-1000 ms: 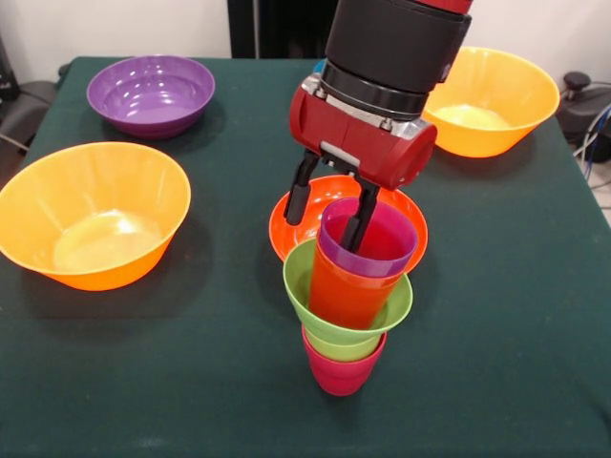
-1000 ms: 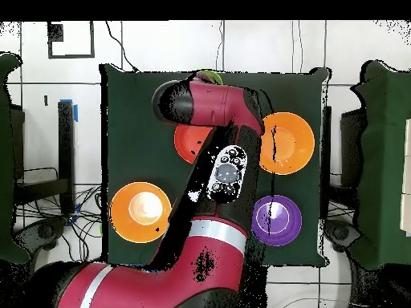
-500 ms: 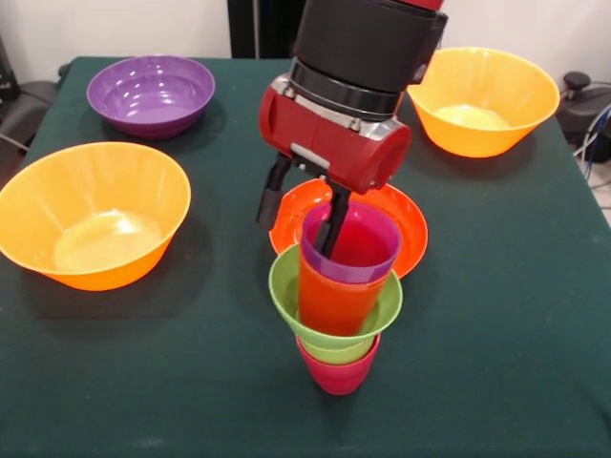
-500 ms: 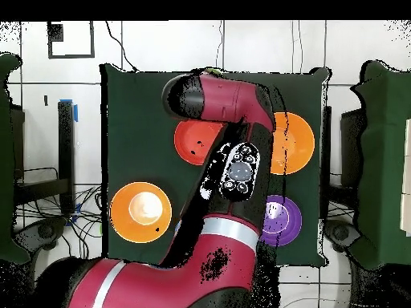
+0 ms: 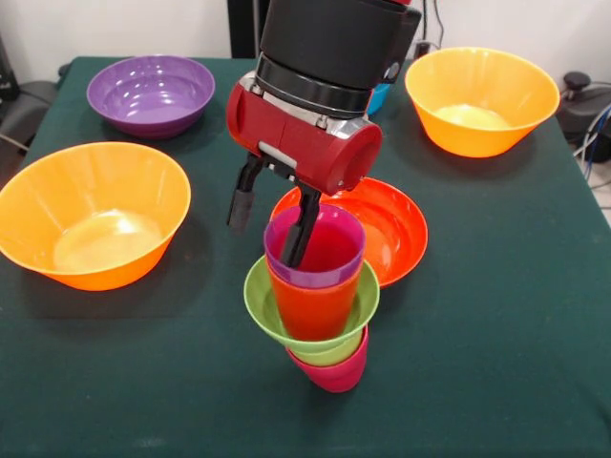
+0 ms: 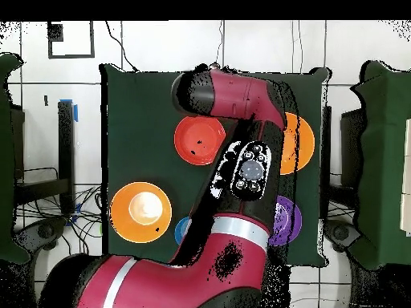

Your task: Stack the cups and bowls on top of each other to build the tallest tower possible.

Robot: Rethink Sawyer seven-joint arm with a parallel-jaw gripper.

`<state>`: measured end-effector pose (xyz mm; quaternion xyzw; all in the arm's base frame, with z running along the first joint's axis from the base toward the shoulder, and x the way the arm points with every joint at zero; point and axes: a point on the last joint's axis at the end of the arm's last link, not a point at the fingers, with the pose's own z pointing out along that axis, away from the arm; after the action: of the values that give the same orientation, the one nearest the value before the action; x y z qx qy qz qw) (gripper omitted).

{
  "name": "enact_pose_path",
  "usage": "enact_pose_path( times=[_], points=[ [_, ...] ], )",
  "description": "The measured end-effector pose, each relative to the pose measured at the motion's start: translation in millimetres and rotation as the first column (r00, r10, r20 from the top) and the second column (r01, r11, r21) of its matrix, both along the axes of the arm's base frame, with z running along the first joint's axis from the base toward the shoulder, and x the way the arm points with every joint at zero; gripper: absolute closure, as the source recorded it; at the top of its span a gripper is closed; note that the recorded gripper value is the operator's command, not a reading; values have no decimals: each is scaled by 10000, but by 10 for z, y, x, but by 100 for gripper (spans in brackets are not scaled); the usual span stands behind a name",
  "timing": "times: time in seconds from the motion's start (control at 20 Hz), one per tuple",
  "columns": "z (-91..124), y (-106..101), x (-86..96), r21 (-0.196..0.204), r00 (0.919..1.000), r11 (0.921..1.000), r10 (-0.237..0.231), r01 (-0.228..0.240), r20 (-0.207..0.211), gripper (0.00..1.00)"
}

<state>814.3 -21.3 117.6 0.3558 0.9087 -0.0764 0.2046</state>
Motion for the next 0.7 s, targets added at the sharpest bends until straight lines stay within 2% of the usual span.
enact_pose_path(
  times=[0.35, 0.55, 0.7],
  points=[
    [2, 26, 0, 38, 10000, 10000, 15, -15, -24, 0],
    [32, 64, -19, 148, 9997, 9999, -49, 52, -236, 0],
    [109, 140, -70, 260, 9976, 9996, -102, 121, -686, 0]
  ],
)
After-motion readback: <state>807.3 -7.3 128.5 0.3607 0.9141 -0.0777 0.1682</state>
